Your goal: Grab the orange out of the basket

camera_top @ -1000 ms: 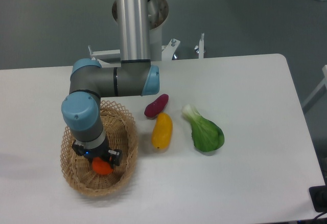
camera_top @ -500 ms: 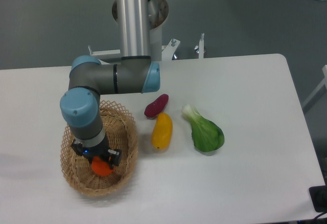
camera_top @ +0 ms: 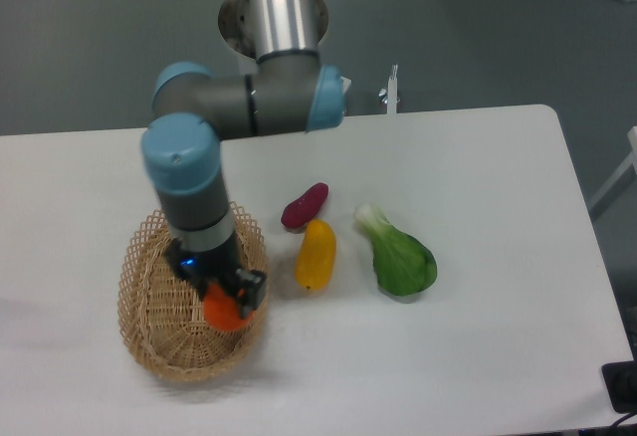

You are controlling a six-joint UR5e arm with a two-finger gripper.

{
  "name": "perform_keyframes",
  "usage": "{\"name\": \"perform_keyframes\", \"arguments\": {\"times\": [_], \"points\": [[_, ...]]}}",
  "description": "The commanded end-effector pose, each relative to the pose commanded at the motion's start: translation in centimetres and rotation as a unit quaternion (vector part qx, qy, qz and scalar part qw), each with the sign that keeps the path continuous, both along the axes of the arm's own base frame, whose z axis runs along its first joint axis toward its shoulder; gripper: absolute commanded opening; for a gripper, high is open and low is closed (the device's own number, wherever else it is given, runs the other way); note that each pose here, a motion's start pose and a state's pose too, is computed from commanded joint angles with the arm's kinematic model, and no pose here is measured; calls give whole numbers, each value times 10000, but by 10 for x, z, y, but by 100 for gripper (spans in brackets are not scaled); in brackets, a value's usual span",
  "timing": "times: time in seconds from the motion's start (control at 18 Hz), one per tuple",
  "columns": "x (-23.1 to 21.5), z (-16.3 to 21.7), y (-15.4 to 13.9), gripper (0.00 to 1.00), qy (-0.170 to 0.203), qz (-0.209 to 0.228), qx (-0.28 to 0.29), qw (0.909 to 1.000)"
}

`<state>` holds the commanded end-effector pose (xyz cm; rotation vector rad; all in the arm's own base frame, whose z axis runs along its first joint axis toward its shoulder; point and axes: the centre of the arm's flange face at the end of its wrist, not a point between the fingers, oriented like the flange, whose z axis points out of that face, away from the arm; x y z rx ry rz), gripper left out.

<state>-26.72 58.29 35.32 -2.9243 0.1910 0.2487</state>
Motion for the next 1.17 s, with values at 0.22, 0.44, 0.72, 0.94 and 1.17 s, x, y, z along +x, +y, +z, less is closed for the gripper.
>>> {"name": "perform_keyframes", "arguments": {"times": [0.22, 0.44, 0.72, 0.94, 1.17], "points": [[-50, 14, -28, 67, 34, -214, -14, 9998], [-75, 29, -37, 66, 81, -212, 25, 9997], [-78, 28, -37, 67, 22, -225, 32, 9997], [-76, 29, -36, 67, -31, -240, 97, 9997], [-76, 30, -36, 67, -37, -236, 114, 9996]]}}
